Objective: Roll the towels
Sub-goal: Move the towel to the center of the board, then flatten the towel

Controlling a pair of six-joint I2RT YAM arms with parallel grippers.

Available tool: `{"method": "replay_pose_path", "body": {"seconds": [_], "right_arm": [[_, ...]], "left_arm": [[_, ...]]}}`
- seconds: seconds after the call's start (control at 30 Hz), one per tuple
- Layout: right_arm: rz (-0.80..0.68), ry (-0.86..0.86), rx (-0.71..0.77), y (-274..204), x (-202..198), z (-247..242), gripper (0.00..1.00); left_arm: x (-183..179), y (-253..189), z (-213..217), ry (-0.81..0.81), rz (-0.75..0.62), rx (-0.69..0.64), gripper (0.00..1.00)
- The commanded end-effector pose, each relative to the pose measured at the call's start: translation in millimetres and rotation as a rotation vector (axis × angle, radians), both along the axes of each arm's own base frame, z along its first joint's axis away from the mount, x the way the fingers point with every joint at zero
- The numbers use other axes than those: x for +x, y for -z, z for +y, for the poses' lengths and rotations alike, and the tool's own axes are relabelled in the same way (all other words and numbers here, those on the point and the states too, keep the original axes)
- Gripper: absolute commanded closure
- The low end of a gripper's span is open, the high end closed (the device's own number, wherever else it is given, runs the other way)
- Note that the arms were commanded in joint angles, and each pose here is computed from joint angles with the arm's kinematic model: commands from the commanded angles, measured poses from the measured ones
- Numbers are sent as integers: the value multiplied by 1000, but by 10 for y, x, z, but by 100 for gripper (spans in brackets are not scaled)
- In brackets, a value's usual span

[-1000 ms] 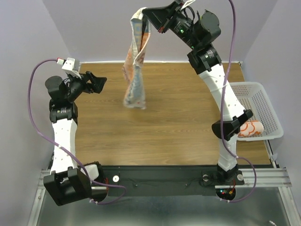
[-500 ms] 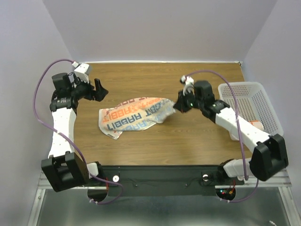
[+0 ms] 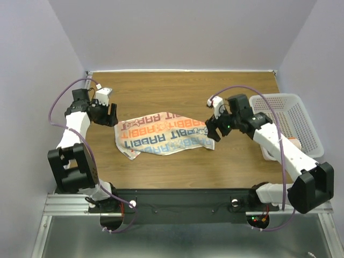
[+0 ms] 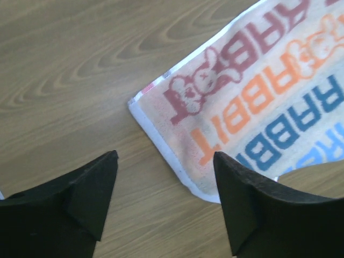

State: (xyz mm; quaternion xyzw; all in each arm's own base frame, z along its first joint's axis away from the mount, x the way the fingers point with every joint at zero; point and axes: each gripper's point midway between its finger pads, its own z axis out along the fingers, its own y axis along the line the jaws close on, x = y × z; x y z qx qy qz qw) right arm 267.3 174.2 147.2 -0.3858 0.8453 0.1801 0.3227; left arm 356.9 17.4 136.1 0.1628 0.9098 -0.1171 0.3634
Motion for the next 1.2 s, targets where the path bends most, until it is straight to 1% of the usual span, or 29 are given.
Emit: {"method": "replay_pose_path", "body": {"seconds": [0.0, 0.03, 0.07, 0.1, 0.13, 0.2, 0.23, 0.27, 0.3, 0.33, 0.37, 0.47, 0.57, 0.67, 0.73, 0.9, 1.03, 1.17], "right_arm": [[-125, 29, 101, -622, 475, 21, 20], [-116, 48, 101, -620, 568, 15, 21], [-59, 87, 76, -425, 723, -23, 29], [-48, 100, 79, -413, 823, -19, 34], [-54, 121, 92, -486, 954, -5, 43], [-30, 132, 89, -401, 1129, 45, 50], [34, 163, 74, -173, 1230, 67, 52], [13, 183, 69, -222, 1374, 75, 53], [26, 202, 65, -172, 1438, 82, 53], [58, 219, 46, 9, 1528, 82, 53], [49, 229, 40, 1, 1620, 94, 51], [92, 229, 27, 218, 1689, 125, 42], [146, 207, 53, 362, 1684, 216, 37], [193, 182, 61, 532, 1658, 270, 37], [212, 171, 67, 597, 1649, 295, 37], [278, 145, 77, 785, 1560, 349, 37], [307, 123, 54, 912, 1479, 320, 38], [339, 101, 48, 1021, 1397, 318, 40]], "left_arm": [[140, 90, 165, -55, 27, 49, 33], [164, 122, 187, -65, 33, 51, 35], [203, 178, 213, -82, 44, 54, 38], [215, 210, 221, -83, 52, 55, 39], [221, 252, 238, -90, 65, 59, 40], [237, 353, 256, -92, 91, 61, 42], [238, 392, 263, -97, 102, 61, 42], [241, 479, 295, -107, 125, 72, 42], [254, 508, 309, -112, 134, 74, 42], [249, 543, 320, -112, 146, 79, 41], [243, 600, 327, -113, 162, 81, 37], [234, 629, 277, -89, 166, 60, 29], [265, 683, 253, -87, 181, 45, 28], [340, 748, 237, -84, 188, 30, 29], [395, 753, 209, -79, 183, 25, 29], [560, 802, 130, -65, 189, -15, 34], [572, 877, 66, -47, 205, -17, 37], [501, 968, -36, -31, 233, -31, 44]]}}
